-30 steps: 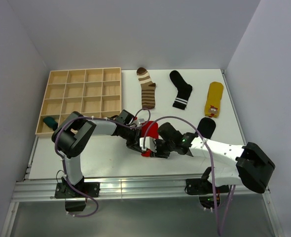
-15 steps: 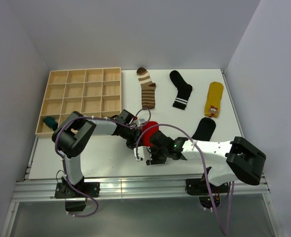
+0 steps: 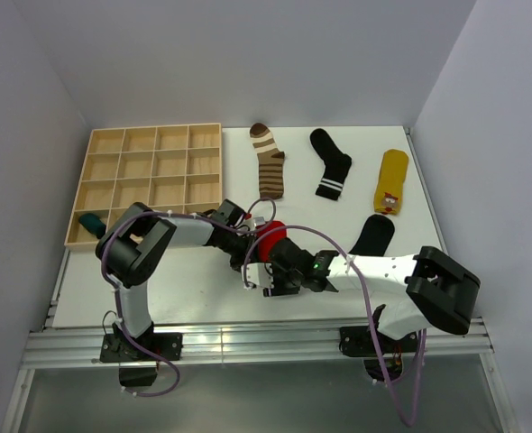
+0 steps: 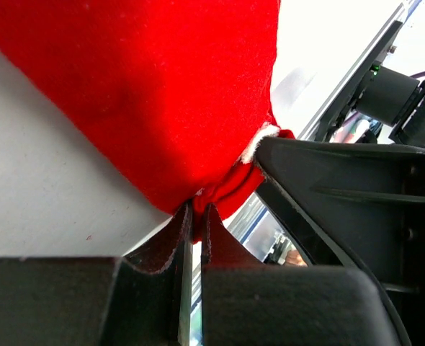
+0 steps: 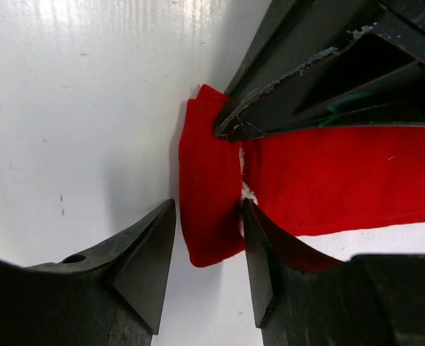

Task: Roll the socks
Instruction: Roll the sock at the center of the board.

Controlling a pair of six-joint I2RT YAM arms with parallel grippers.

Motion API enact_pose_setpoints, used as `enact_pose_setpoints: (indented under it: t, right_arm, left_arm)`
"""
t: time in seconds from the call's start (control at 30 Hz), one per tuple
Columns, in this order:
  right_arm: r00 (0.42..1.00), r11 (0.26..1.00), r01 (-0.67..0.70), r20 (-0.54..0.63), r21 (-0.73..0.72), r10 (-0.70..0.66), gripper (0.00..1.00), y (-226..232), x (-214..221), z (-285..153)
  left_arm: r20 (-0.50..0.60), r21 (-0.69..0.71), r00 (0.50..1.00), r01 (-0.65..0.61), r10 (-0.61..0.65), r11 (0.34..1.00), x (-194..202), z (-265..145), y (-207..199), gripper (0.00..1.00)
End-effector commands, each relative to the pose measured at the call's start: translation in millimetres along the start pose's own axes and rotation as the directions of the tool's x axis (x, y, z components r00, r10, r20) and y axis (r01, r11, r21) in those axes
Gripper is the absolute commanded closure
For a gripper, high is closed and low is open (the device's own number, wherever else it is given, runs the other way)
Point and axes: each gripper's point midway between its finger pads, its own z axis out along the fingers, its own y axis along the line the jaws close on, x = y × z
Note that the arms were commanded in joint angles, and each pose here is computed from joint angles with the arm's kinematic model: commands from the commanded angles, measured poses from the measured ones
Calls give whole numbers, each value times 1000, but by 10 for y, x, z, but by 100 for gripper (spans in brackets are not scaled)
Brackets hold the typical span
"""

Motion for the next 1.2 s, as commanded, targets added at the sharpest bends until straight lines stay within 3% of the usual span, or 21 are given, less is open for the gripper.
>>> enact_pose_setpoints:
  t: [0.0,0.2,0.3,0.37,0.43,0.67,0.9,1.07,1.17]
  right_arm:
    - [1000,999,15,-2,47,-15,50,-99,-20,-24]
    - [1000,999,13,-19,49,-12,56,-103,14,14]
    - [1000,999,-5,-23,39,5,67,-97,7,27]
    - [999,1000,-16,-28,7,16,81,-59,20,24]
    - [999,999,-44,-31,-29,43,85,-39,26,-3]
    - [979,962,-200,-10,-185,202,86,-136,31,-132]
    - [936,872,-343,-47,-350,350,86,-174,134,-191]
    - [897,775,-428,-119,-465,425,86,-171,182,-215]
    - [859,664,-488,-174,-567,482,85,-123,205,-191]
  left_arm:
    - [-32,-82,999,6,-8,997,83,69,261,100]
    - [-35,-74,999,1,-4,997,59,71,251,99]
    - [-32,-66,999,3,-6,998,44,66,228,98]
    - [-17,-58,1000,6,-7,998,23,42,193,98]
    - [17,-26,1000,20,-19,999,-25,-2,117,94]
    - [190,64,980,50,-61,997,-267,-176,-230,84]
    - [372,78,925,53,-79,996,-468,-332,-317,82]
    - [458,83,886,35,-69,996,-520,-408,-315,81]
    - [537,39,843,11,-30,999,-568,-492,-261,80]
